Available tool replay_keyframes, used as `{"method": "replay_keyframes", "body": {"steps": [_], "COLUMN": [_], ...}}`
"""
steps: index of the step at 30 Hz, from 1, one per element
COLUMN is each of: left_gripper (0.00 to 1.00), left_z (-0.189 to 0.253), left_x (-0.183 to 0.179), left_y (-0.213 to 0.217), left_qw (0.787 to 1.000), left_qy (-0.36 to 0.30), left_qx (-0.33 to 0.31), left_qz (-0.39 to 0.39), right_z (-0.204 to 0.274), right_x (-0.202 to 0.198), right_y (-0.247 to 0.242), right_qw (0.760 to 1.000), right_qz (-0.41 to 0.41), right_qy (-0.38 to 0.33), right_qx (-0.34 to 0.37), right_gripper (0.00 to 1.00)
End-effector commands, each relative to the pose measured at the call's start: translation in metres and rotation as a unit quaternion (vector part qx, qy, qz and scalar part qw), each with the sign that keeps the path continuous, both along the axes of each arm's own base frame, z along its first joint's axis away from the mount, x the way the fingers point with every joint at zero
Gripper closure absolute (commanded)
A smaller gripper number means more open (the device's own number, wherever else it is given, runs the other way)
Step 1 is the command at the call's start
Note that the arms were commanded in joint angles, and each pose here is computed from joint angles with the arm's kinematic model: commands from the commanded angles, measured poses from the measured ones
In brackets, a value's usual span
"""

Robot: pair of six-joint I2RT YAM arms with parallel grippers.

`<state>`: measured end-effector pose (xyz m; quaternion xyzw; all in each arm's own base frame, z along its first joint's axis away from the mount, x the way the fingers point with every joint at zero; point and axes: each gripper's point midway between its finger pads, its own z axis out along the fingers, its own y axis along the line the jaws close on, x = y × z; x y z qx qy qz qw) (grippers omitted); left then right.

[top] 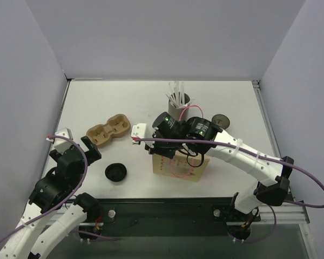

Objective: Pack the takeout coffee

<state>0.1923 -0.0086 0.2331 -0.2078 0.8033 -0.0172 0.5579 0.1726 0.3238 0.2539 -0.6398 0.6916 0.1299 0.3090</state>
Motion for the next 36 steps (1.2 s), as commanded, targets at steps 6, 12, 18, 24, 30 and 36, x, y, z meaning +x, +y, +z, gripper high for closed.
{"method": "replay_keyframes", "body": {"steps": [6, 12, 18, 24, 30, 36], "left_gripper": [0.03, 0.03, 0.03, 0.03, 0.05, 0.05], "left_z": [0.009, 0.008, 0.007, 0.004, 0.01, 0.015], "left_x": [0.005, 0.006, 0.006, 0.008, 0.01, 0.026], "left_y": [-0.003, -0.005, -0.006, -0.011, -0.017, -0.033], "left_qw": [1.0, 1.0, 1.0, 1.0, 0.999, 0.998], "left_qy": [-0.007, -0.004, -0.006, 0.001, 0.006, 0.038], "left_qx": [-0.001, 0.001, -0.001, 0.002, -0.002, 0.006], "left_qz": [-0.003, -0.007, -0.01, -0.022, -0.033, -0.047], "right_z": [0.009, 0.01, 0.01, 0.012, 0.044, 0.082], "right_x": [-0.013, -0.019, -0.034, -0.03, -0.004, 0.027], "right_y": [0.012, 0.016, 0.021, 0.021, 0.016, 0.003], "right_qw": [0.998, 0.996, 0.99, 0.99, 0.998, 0.981], "right_qz": [0.054, 0.085, 0.129, 0.135, 0.035, -0.115], "right_qy": [0.006, 0.012, 0.036, 0.022, -0.019, -0.07], "right_qx": [0.022, 0.026, 0.034, 0.031, 0.058, 0.137], "right_gripper": [0.96, 0.96, 0.96, 0.85, 0.54, 0.38]}}
